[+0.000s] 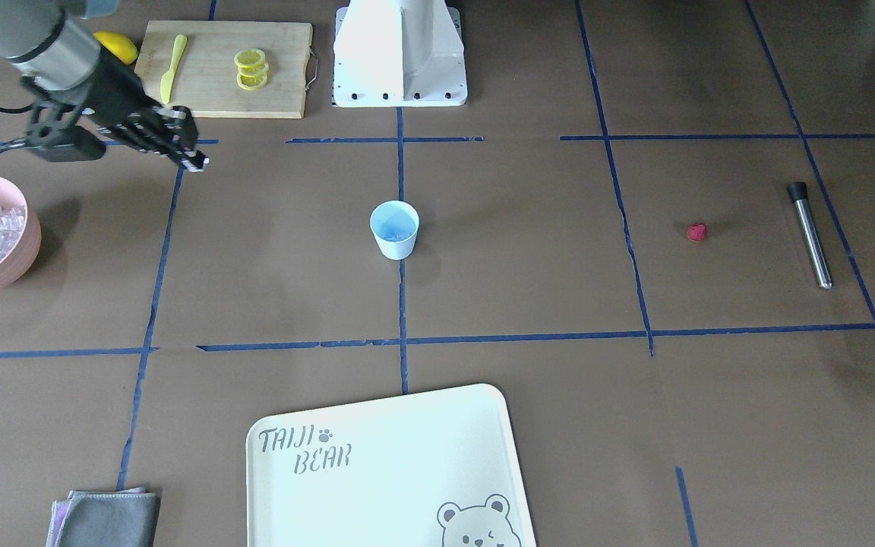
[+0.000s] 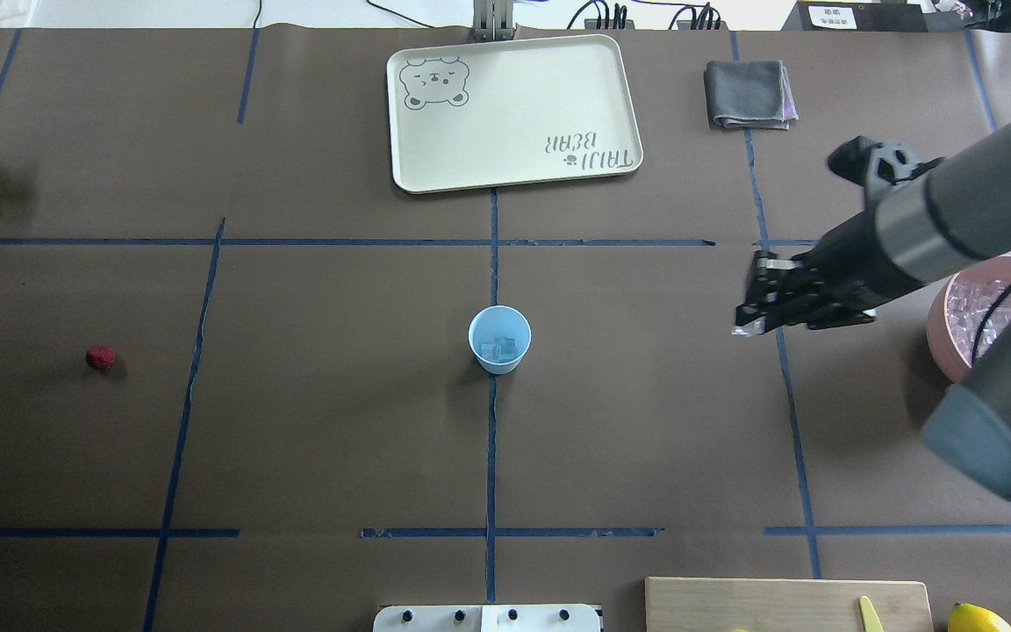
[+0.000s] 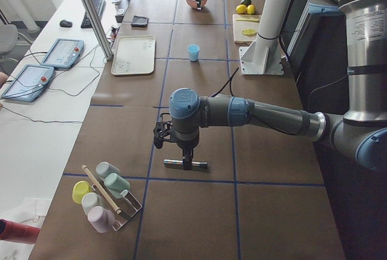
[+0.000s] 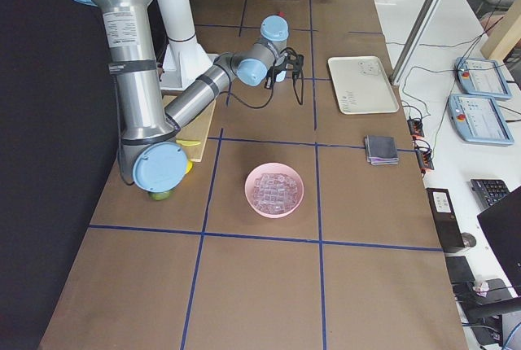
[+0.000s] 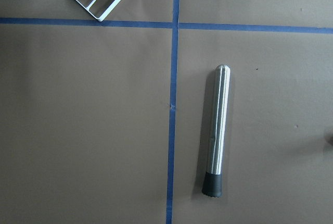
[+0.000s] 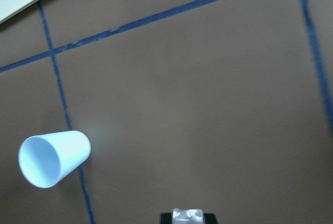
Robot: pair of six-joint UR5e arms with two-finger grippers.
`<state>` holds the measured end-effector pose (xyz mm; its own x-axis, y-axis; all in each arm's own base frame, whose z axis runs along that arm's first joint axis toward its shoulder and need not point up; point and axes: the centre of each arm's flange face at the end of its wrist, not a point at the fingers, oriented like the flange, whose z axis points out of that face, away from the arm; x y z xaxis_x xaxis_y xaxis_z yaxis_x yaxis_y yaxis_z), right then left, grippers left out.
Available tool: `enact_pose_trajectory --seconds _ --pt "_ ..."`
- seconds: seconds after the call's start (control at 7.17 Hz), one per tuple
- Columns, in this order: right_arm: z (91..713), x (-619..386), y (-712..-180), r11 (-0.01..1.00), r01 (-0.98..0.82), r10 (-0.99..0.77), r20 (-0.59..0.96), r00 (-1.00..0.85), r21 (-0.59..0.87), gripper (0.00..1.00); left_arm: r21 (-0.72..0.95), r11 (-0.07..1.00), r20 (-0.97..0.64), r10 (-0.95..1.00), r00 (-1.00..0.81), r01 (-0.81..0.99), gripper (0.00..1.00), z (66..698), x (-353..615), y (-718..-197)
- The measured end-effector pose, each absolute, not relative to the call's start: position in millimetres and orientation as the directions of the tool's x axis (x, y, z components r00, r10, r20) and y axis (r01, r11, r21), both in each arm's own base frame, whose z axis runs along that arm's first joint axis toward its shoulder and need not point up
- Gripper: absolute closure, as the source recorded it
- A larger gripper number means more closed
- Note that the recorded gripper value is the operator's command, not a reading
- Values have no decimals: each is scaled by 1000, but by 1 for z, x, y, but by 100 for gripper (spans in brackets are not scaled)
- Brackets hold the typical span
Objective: Mash ice and strawberries in cup
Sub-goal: 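Carry the ice cube over the blue cup with the right gripper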
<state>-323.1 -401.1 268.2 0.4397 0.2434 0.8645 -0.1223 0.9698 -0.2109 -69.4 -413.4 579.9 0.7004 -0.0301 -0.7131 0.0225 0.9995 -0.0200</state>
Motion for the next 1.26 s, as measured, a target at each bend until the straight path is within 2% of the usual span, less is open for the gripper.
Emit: enact_pose_trajectory --seconds 0.42,0.84,0.98,1.12,1.26 --pt "183 -479 -387 944 -222 317 859 403 -244 99 -20 1000 -722 -29 691 21 0 579 -68 -413" --pt "172 -512 -399 937 -261 325 853 408 -232 97 -20 1000 -724 -30 689 22 0 579 -68 -413" --pt "172 -520 -404 934 -278 329 849 413 -226 58 -21 1000 -724 -30 689 22 0 579 -68 -413" --pt "174 -525 -408 931 -286 333 844 420 -225 1 -21 1000 -724 -31 689 22 0 579 -68 -413" --pt "175 -528 -409 930 -289 336 841 425 -225 0 -22 1000 -724 -31 689 22 0 579 -68 -413"
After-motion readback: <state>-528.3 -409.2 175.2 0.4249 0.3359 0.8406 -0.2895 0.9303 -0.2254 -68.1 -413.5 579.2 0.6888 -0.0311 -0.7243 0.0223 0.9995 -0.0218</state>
